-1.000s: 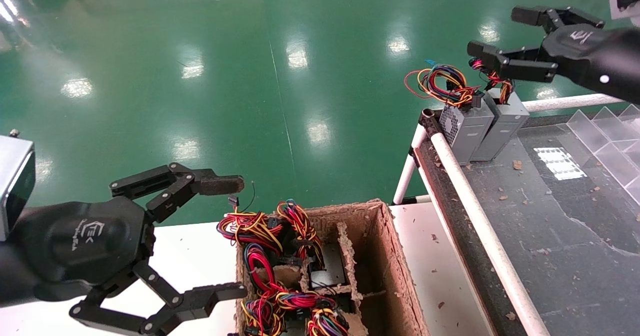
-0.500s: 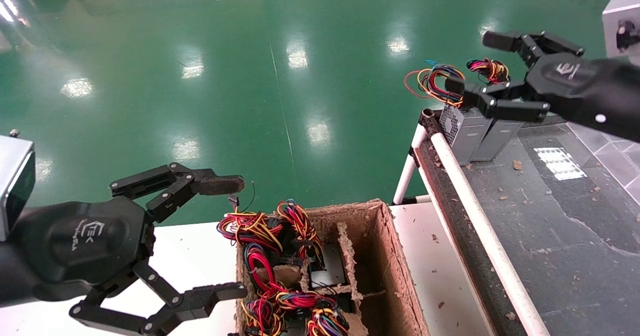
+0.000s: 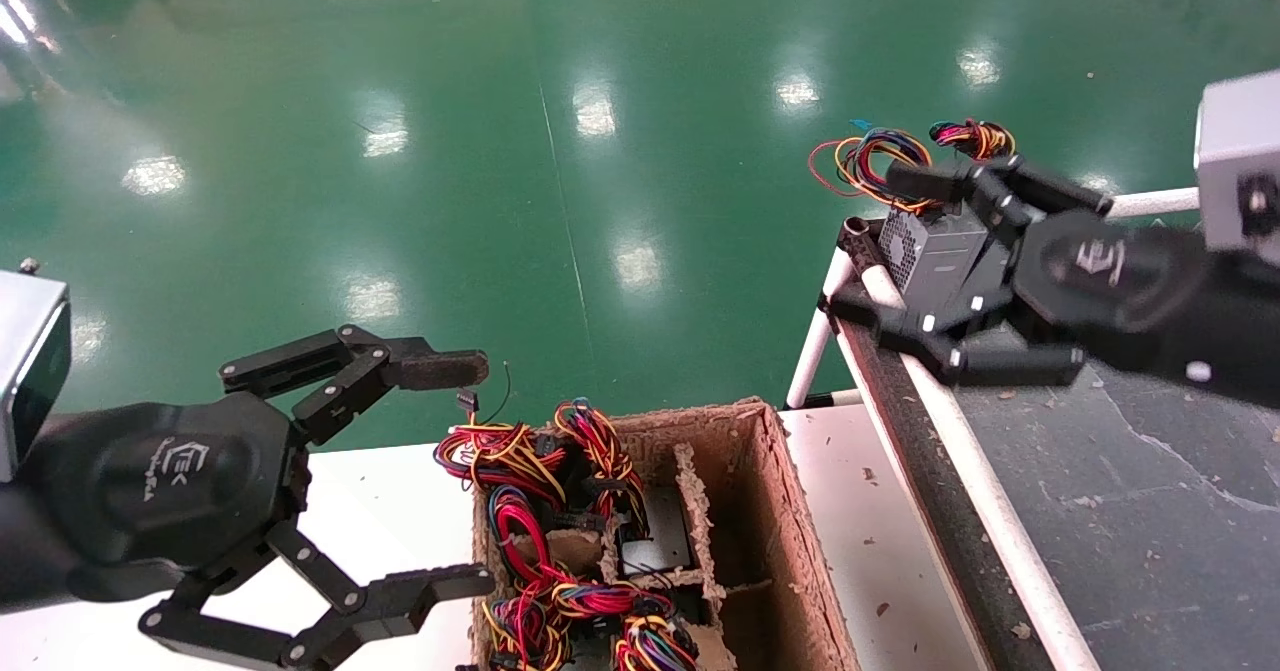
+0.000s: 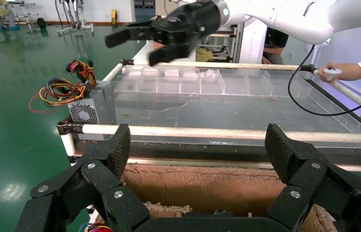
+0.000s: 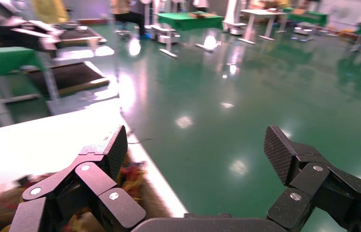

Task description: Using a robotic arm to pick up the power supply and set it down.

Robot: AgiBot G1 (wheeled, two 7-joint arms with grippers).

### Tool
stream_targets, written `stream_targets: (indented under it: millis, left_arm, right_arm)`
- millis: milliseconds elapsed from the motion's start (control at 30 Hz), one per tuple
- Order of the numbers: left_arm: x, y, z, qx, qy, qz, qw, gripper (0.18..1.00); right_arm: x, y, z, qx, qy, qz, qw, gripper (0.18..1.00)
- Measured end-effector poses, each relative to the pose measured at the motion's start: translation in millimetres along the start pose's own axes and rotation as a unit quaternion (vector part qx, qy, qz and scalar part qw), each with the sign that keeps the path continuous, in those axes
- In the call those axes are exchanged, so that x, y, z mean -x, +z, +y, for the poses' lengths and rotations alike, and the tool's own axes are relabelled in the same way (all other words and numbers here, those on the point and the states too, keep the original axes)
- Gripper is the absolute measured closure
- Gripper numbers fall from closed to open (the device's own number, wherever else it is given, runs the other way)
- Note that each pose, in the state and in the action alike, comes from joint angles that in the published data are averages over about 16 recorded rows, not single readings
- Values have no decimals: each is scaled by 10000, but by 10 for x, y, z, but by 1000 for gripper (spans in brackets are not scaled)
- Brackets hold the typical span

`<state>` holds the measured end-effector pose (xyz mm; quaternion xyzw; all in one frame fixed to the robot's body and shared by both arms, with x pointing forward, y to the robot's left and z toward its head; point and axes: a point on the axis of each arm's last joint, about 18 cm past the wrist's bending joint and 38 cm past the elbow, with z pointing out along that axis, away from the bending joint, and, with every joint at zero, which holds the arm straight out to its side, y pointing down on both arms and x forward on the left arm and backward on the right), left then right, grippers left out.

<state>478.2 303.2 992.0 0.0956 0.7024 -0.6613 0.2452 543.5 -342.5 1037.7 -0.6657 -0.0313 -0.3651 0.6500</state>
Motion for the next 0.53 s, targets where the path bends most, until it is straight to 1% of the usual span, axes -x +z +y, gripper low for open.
stream_targets:
  millis: [300,533]
  left_arm:
    - [0,0,0,0,0,0,10000,184]
    - [0,0,0,0,0,0,10000,184]
  right_arm:
    - [516,14,-11,-66,184,-792,9967,178]
    - [726,12,-20,-84,274,-1115,9933,178]
